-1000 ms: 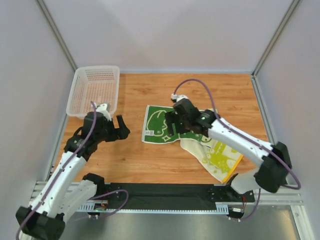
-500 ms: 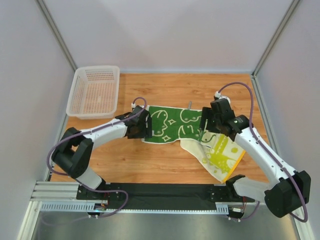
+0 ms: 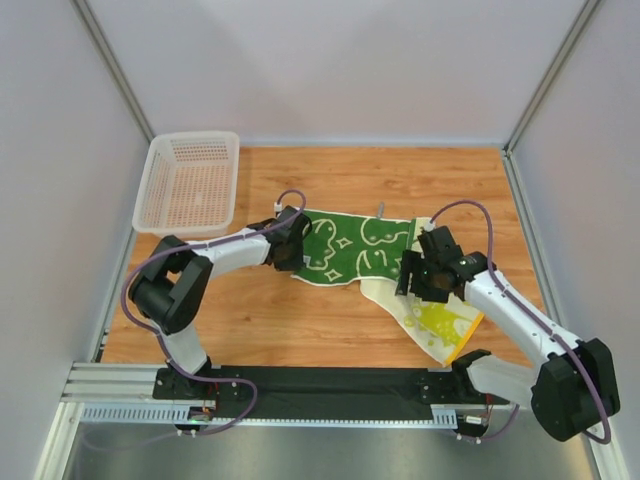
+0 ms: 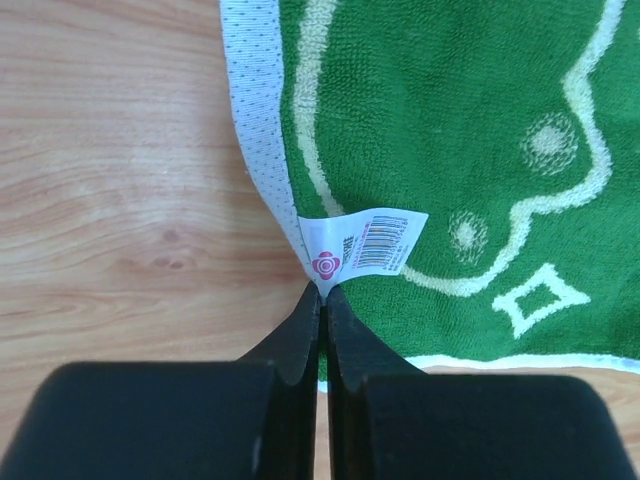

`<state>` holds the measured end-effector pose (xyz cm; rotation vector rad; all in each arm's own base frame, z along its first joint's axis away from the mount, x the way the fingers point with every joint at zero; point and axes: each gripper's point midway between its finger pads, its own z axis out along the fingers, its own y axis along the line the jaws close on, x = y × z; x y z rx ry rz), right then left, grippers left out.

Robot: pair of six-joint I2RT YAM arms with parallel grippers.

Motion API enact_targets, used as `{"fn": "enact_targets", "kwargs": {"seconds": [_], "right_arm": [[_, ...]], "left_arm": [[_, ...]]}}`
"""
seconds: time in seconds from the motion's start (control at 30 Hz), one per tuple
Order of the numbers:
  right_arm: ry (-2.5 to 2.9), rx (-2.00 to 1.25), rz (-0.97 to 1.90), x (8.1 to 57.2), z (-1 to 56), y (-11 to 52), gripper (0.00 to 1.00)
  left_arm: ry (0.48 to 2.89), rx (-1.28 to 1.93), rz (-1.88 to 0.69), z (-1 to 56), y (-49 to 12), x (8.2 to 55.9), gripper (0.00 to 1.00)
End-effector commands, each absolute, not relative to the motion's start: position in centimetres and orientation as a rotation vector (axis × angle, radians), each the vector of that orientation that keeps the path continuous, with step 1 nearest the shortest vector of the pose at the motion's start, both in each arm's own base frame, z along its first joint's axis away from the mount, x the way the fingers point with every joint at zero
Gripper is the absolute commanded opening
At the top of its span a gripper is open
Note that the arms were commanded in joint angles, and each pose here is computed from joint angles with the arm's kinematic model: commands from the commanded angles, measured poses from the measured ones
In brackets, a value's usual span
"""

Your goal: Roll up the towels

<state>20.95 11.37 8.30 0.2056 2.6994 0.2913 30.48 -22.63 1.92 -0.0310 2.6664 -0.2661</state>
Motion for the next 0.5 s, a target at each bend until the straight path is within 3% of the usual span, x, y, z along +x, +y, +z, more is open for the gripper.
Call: {"fn": "enact_targets", "kwargs": {"seconds": [0.0,0.17,0.27,0.3,0.37,0.4,0.47], "right_arm": [[2.722,0.227,0.46,19.7,7.8,13.3,0.71],[2.836,0.238,0.458,18.0,4.6,14.5,0.7],[2.898,0.201,0.405,17.4,2.4,14.9,0.59],[2.91,0.193,0.377,17.4,1.9,14.8,0.49],[2.939,0.166,0.314,17.3,0.7,14.7,0.42],[2.951,0.158,0.3,17.2,0.3,14.7,0.3],[2.956,0.152,0.283,17.3,-0.1,14.6,0.17]], "left_arm": [[2.636,-0.02,-0.236,4.1,-22.1,30.8,0.0],[2.548,-0.066,-0.258,8.6,-20.5,31.3,0.0],[2.545,-0.051,-0.244,9.4,-20.1,31.2,0.0],[2.548,-0.047,-0.238,9.4,-20.0,31.1,0.0],[2.558,-0.048,-0.227,9.0,-19.6,30.7,0.0],[2.558,-0.053,-0.228,9.0,-19.4,30.6,0.0],[2.56,-0.07,-0.218,8.7,-18.6,30.1,0.0]]}}
